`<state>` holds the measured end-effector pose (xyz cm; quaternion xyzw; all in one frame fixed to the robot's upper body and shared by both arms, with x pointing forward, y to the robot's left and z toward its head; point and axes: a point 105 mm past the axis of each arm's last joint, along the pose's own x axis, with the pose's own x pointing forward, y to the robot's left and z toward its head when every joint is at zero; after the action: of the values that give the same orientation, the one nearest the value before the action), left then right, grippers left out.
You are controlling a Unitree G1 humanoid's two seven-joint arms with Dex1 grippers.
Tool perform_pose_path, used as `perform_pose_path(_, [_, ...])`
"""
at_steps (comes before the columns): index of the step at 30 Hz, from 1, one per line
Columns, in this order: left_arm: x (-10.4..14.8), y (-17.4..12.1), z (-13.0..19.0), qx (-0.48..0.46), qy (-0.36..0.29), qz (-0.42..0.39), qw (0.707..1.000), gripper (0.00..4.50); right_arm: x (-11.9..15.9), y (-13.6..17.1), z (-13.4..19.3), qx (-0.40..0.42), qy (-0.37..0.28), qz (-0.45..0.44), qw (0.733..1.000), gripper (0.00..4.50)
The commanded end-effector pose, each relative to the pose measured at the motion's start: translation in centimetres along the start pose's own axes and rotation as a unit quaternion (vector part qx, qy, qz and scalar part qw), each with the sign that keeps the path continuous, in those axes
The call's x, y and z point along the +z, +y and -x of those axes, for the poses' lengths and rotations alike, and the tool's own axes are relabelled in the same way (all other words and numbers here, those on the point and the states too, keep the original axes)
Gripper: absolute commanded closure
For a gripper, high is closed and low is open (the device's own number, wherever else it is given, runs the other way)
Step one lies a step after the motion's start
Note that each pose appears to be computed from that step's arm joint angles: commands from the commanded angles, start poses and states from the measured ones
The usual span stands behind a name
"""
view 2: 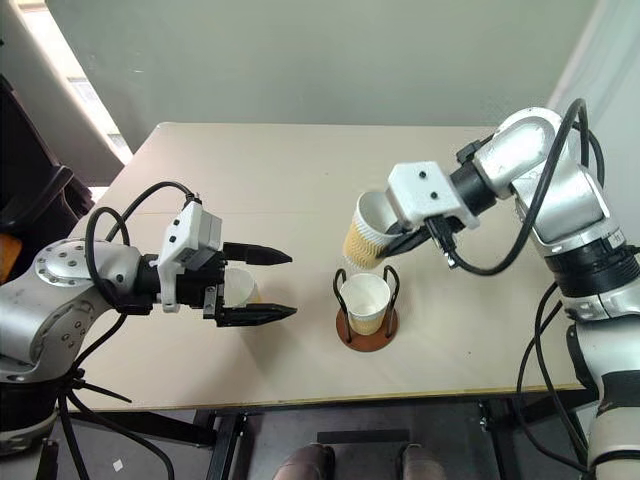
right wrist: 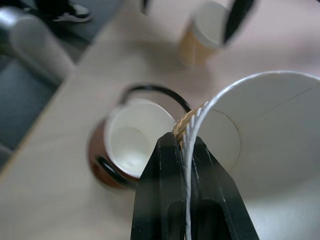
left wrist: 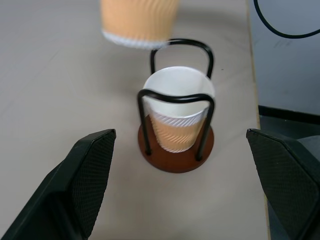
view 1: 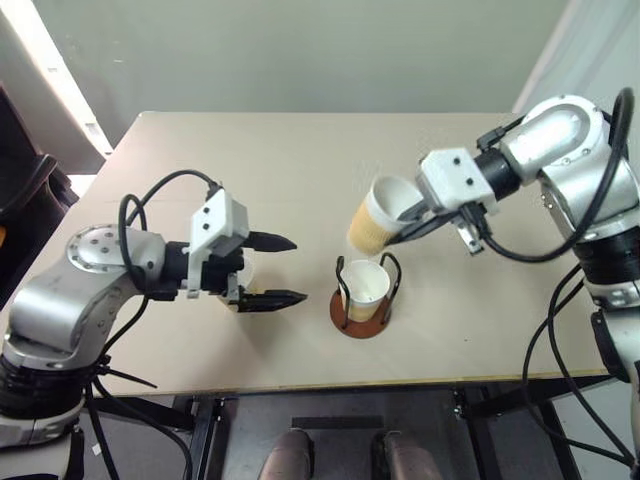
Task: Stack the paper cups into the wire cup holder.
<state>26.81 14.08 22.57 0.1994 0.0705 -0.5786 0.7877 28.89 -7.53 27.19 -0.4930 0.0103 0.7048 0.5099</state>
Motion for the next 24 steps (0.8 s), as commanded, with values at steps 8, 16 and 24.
perform_pose_path(8, [0.3,-0.5,-0.8,-0.003,0.007,-0.021,1.0,0.0,-0.4,0.5,-1.6,0.039,0.044,0.04,0.997,4.47])
perform_pose_path(16, [0.2,-0.8,-0.9,0.002,0.006,-0.014,1.0,0.0,-1.0,0.0,-1.8,0.036,0.058,0.055,0.996,4.47])
perform_pose_path(24, [0.1,-0.9,-0.8,-0.001,0.012,-0.015,1.0,0.0,-0.7,0.1,-1.7,0.044,0.059,0.072,0.995,4.47])
